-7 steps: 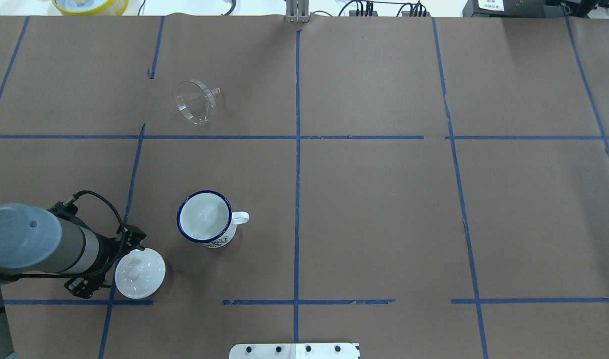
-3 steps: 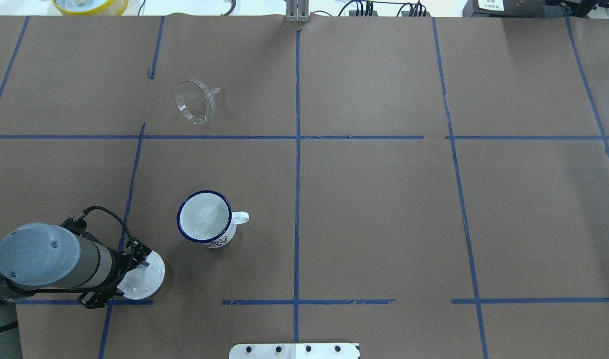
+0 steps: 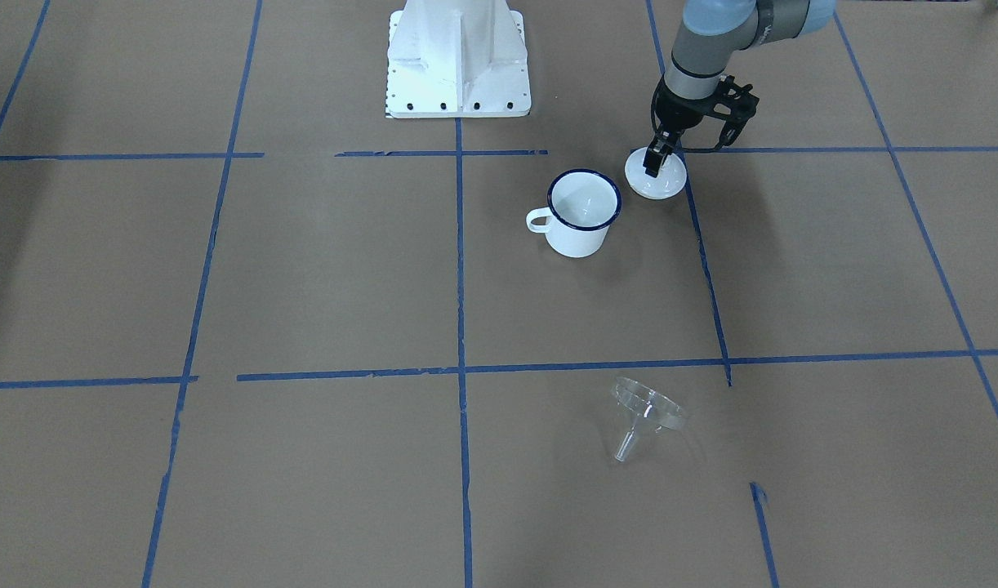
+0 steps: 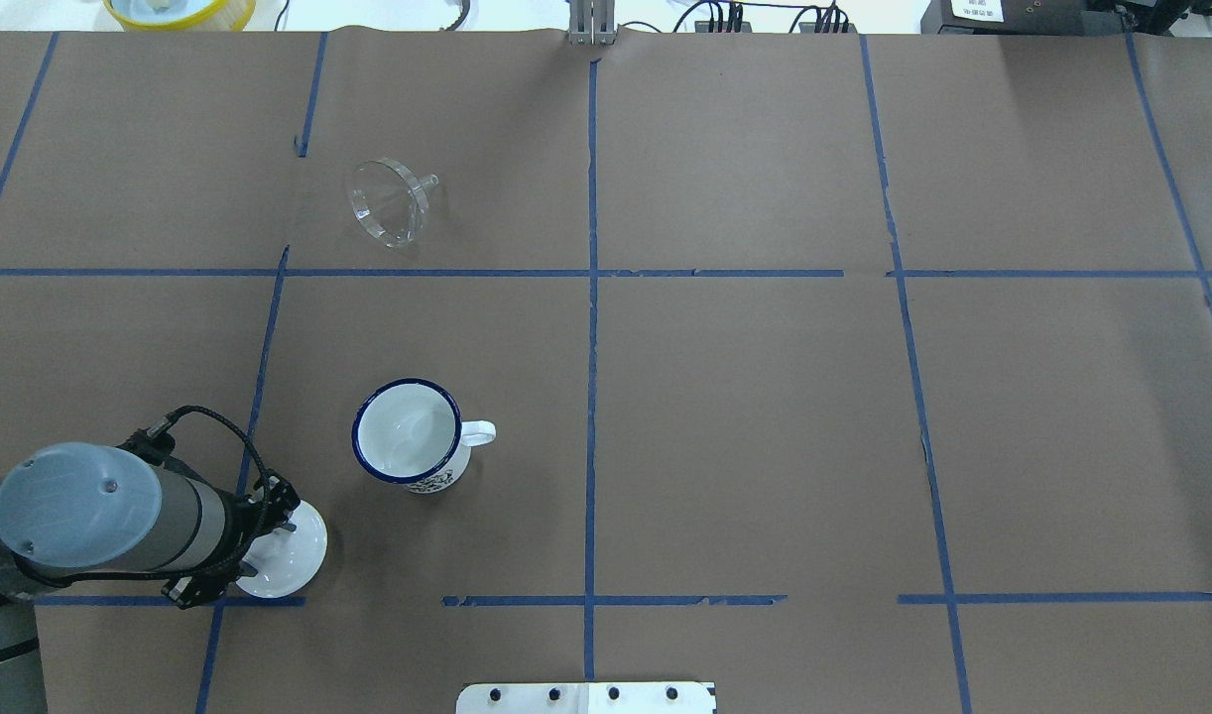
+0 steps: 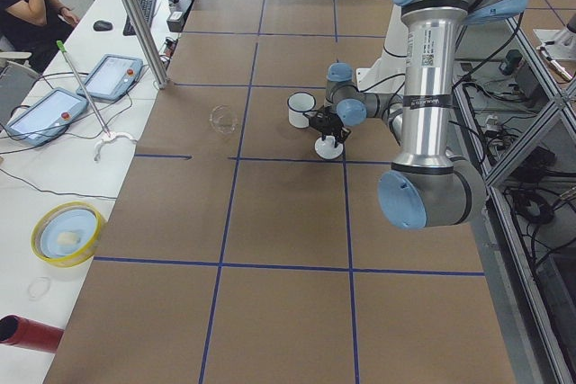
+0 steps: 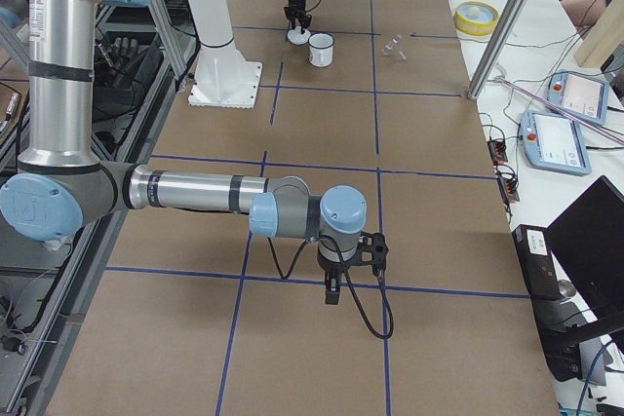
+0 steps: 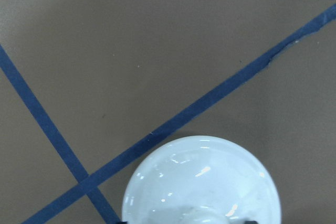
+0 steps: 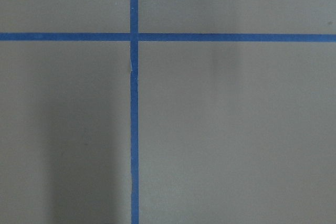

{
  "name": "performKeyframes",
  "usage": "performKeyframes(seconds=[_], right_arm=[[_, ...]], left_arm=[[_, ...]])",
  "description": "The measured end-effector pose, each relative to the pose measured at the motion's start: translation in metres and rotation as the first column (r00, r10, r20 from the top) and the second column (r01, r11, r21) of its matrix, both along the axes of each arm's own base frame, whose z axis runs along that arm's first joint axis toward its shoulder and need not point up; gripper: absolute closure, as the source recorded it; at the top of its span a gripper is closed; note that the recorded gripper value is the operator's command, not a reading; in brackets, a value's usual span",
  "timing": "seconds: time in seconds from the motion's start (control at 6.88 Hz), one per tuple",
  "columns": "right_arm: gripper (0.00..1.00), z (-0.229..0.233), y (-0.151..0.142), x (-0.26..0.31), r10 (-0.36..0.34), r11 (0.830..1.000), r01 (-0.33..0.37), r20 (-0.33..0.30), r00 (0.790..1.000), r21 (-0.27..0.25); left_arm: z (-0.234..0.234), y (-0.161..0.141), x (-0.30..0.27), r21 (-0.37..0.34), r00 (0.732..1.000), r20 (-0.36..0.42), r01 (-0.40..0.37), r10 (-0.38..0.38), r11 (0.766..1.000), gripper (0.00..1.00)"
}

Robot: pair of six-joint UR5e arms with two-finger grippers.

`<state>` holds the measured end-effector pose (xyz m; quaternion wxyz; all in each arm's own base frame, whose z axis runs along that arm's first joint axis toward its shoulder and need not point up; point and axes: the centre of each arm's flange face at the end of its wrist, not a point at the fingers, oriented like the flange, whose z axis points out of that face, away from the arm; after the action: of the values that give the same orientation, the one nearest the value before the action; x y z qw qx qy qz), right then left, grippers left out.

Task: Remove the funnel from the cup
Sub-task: 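Move the left gripper to the white saucer and grasp it, then carry the white saucer with the left gripper onto the mug top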

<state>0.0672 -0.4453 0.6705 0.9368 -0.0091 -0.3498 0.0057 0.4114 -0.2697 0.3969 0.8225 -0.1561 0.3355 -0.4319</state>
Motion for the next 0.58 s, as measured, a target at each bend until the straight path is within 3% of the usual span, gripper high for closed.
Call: performKeyframes(seconds=[0.58], right_arm=[[0.0,-0.001,0.0,0.0,0.0,1.0,0.0,0.0,1.0,0.001]], left_arm=[[-0.026,-0.009,-0.021,0.019,0.999,-0.037,0.034,-0.034,0.999,1.0]])
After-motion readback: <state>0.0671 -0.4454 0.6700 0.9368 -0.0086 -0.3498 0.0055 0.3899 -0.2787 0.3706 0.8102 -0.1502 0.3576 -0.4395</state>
